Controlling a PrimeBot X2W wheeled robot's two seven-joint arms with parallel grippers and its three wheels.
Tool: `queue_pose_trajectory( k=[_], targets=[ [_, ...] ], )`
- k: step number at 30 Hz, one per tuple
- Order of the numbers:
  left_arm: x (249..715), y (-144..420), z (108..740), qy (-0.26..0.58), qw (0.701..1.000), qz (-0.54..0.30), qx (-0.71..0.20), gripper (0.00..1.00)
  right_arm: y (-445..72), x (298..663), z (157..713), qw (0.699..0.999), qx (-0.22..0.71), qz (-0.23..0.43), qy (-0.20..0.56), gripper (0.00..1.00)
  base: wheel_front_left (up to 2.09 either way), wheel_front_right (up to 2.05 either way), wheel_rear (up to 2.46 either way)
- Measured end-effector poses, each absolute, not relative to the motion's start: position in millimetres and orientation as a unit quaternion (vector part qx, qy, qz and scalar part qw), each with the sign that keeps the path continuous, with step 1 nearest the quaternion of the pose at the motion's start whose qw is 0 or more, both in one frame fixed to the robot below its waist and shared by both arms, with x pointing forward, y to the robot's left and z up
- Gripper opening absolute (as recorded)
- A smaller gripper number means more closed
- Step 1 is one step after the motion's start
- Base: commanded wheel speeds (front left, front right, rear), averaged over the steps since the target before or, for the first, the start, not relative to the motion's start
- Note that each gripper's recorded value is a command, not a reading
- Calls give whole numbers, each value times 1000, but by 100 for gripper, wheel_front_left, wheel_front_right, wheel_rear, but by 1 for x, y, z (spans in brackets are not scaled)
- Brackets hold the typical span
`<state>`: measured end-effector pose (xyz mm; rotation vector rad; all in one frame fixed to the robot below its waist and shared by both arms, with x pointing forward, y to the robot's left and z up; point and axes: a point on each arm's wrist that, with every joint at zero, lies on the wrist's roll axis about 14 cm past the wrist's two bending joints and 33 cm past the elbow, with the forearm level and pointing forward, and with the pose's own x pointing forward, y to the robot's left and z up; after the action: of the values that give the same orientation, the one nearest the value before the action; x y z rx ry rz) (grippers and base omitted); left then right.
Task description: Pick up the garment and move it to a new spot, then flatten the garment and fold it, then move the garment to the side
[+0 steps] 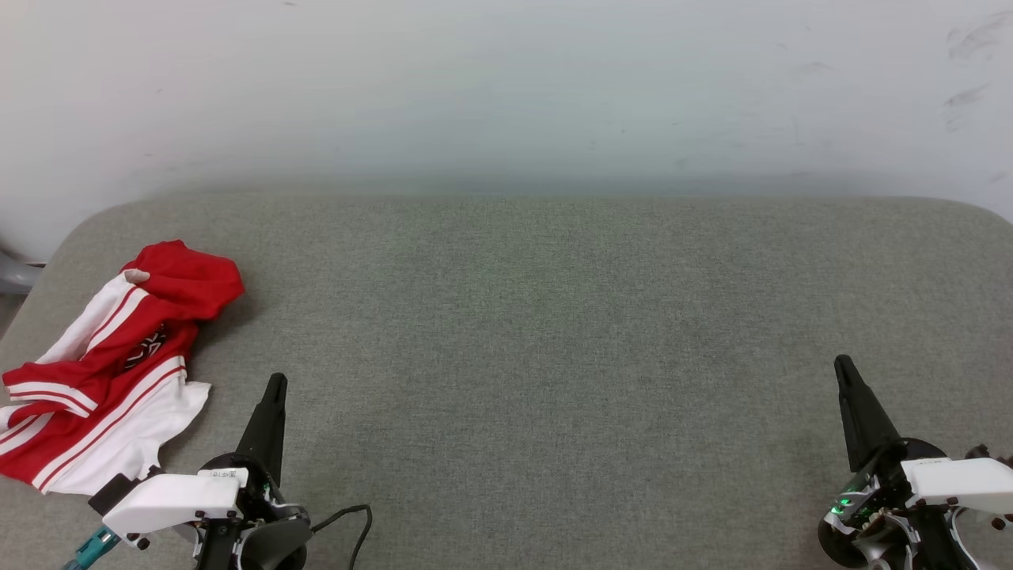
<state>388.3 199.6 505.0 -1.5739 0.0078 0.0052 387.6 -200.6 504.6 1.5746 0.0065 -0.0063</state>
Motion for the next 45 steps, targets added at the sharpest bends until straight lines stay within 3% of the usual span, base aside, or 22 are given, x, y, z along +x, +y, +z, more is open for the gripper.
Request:
queue_pose_trajectory(
  k=[19, 20, 32, 45],
  targets=[
    [388, 200, 505, 3, 706, 2, -708, 0, -201, 388, 505, 706, 708, -3, 3, 0, 0, 0, 0],
    [388, 200, 505, 3, 706, 2, -708, 100, -201, 388, 505, 706, 708, -3, 3, 100, 0, 0, 0],
    [376, 200, 480, 22, 709, 36, -704, 100, -204, 373, 473, 713, 699, -46, 28, 100, 0, 0, 0],
    [378, 209, 494, 3, 790, 43, -611, 100, -209, 378, 494, 797, 603, -36, 0, 100, 0, 0, 0]
  ],
)
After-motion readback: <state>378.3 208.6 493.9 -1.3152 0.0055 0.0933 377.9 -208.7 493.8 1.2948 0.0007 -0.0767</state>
